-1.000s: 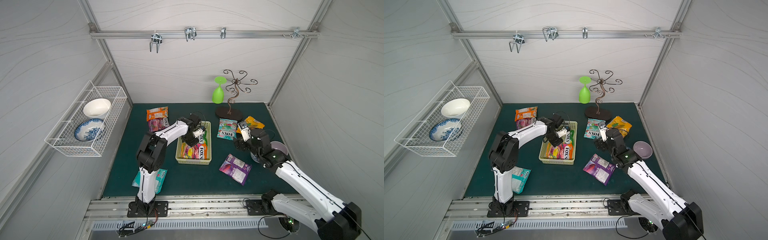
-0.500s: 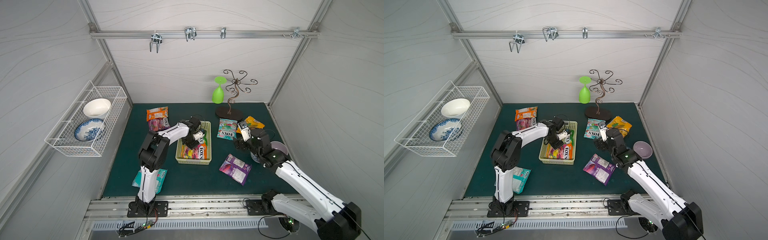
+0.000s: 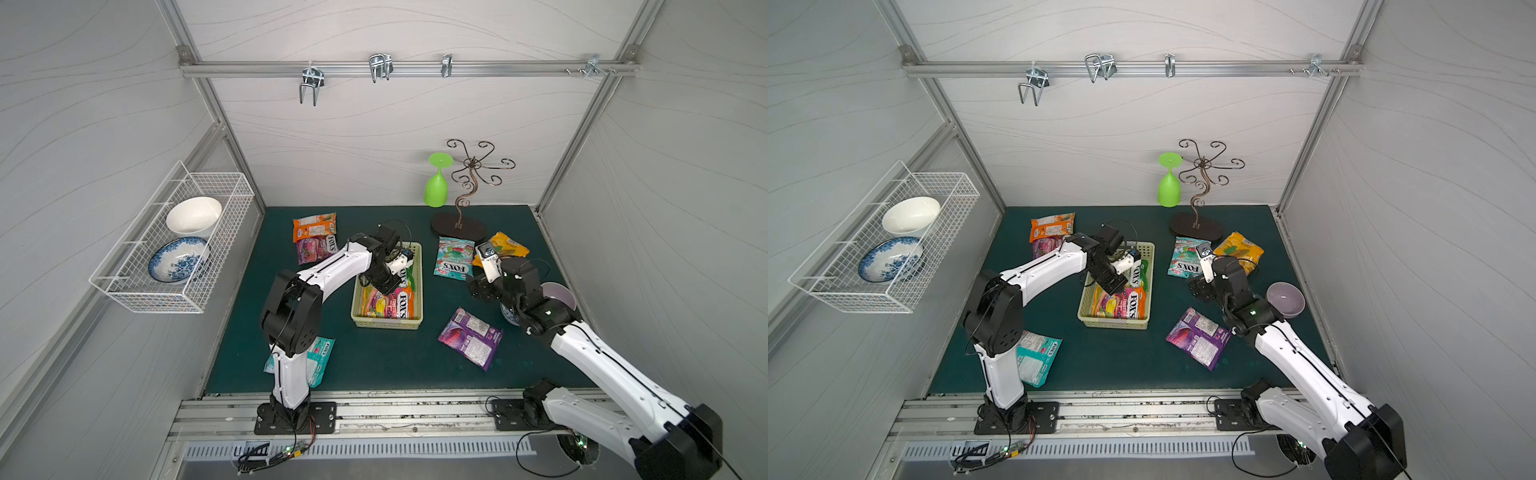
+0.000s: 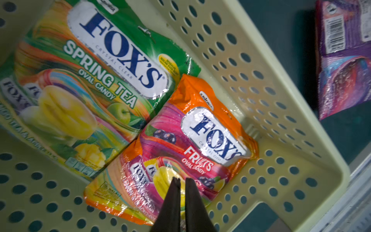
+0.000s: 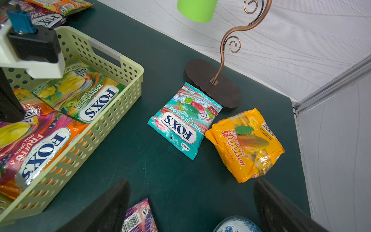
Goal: Put the candies in the basket
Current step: Place the candy in the basket.
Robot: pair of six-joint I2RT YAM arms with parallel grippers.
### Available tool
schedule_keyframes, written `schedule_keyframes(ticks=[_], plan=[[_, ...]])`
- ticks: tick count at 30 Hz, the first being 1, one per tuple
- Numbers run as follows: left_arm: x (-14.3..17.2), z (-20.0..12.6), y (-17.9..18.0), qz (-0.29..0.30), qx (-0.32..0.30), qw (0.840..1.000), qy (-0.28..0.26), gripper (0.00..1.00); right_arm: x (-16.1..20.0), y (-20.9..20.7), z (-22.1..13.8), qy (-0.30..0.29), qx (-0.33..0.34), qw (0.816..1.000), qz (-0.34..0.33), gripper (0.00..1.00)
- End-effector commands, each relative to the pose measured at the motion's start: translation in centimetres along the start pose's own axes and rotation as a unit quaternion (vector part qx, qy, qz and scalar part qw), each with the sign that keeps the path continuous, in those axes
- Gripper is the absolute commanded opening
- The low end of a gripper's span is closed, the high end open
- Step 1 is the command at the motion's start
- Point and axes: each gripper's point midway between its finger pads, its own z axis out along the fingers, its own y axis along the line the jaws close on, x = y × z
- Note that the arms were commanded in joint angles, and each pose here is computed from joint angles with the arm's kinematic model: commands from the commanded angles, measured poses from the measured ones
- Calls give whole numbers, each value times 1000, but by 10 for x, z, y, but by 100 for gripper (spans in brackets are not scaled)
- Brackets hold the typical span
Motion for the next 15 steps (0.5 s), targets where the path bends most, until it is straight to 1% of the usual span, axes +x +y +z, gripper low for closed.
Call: schedule_keyframes(ticks=[1, 6, 9, 13, 15], plan=[[-10, 12, -15, -27, 51, 998, 8, 11, -2, -4, -2, -6, 9, 1000, 10, 99], [-12, 34, -6, -43, 40, 998, 24, 11, -5, -3, -2, -10, 3, 1000, 12, 99], [-11, 45, -4, -53, 40, 997, 40, 10, -1, -5, 0, -3, 12, 1000, 8, 99], [-7, 58, 0, -59, 37, 996, 52, 10, -5, -2, -2, -9, 0, 1000, 11, 99], [-5, 60, -1, -64, 42, 995, 57, 10, -2, -4, 0, -5, 8, 1000, 8, 99]])
